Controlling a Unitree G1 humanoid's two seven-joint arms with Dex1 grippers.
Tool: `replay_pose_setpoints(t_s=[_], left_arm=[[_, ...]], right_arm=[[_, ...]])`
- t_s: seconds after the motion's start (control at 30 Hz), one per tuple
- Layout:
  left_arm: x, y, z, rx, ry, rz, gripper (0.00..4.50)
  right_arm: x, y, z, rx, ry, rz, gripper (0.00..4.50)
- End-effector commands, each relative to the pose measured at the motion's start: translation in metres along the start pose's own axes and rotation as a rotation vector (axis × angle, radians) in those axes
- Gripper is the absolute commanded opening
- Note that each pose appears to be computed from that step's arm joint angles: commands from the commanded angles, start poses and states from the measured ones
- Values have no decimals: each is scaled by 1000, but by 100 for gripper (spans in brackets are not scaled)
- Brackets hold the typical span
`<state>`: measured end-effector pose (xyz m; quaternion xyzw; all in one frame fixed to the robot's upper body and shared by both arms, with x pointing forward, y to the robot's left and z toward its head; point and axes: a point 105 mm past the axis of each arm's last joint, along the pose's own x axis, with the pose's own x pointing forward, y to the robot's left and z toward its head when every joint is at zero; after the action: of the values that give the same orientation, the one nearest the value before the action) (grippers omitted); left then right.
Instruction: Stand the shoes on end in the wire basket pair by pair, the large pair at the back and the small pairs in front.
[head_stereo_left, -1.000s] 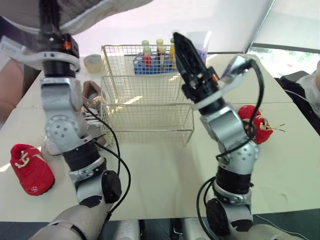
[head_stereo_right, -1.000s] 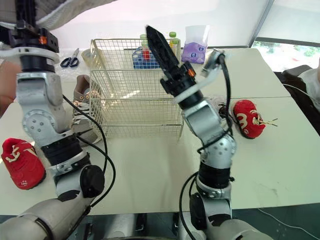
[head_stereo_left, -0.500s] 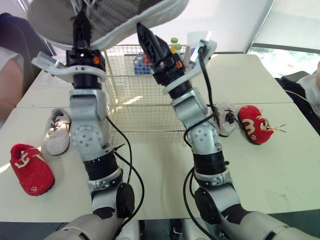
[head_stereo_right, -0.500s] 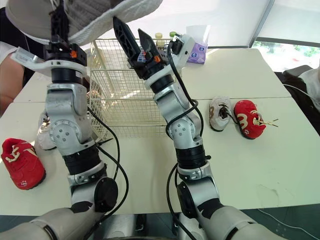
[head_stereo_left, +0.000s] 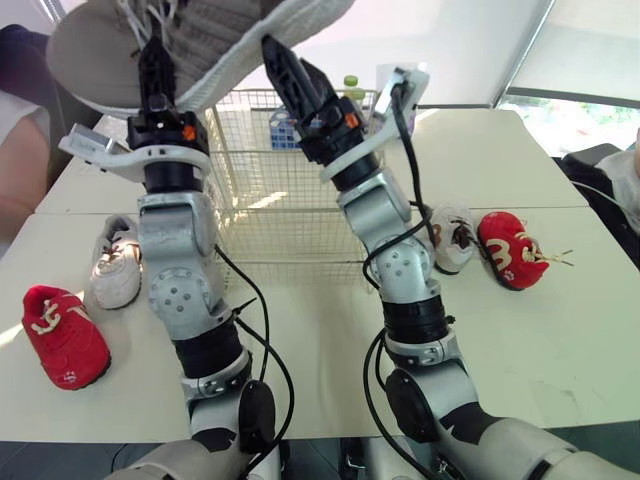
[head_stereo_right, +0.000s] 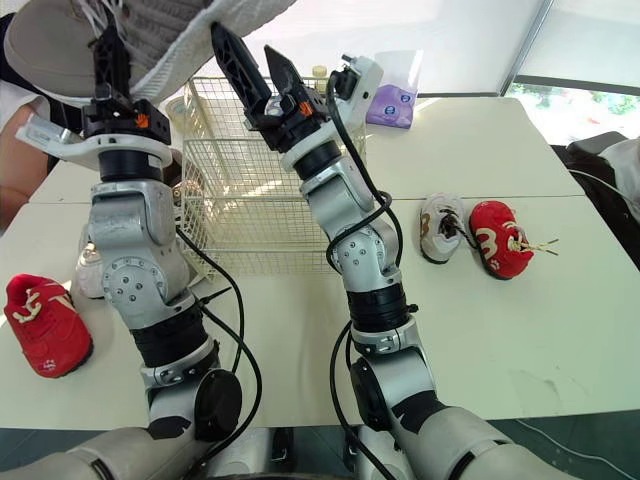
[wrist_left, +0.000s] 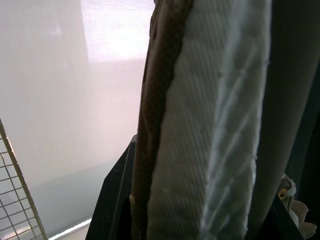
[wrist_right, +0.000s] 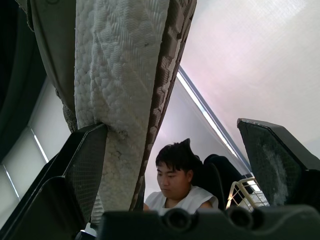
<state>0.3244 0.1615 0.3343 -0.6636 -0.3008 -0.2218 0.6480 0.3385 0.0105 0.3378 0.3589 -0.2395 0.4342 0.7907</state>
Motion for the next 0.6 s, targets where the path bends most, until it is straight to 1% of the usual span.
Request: replay_pose_setpoints(t_s=[0.03, 0.13, 0.23, 0.47, 0.6], left_arm=[[-3, 8, -10, -8, 41, 32, 101], [-3, 6, -8, -30, 33, 26, 101], [-2, 4, -7, -23, 40, 19, 101], [0, 7, 0, -9, 31, 26, 101], [6, 8, 12, -7, -10, 28, 101]], right_arm=[[14, 52, 30, 2, -116, 181, 446], [8, 57, 24, 11, -90, 215, 446], [6, 55, 23, 4, -86, 201, 446], [5, 72, 22, 37, -61, 257, 446], [3, 77, 14, 40, -36, 268, 446]])
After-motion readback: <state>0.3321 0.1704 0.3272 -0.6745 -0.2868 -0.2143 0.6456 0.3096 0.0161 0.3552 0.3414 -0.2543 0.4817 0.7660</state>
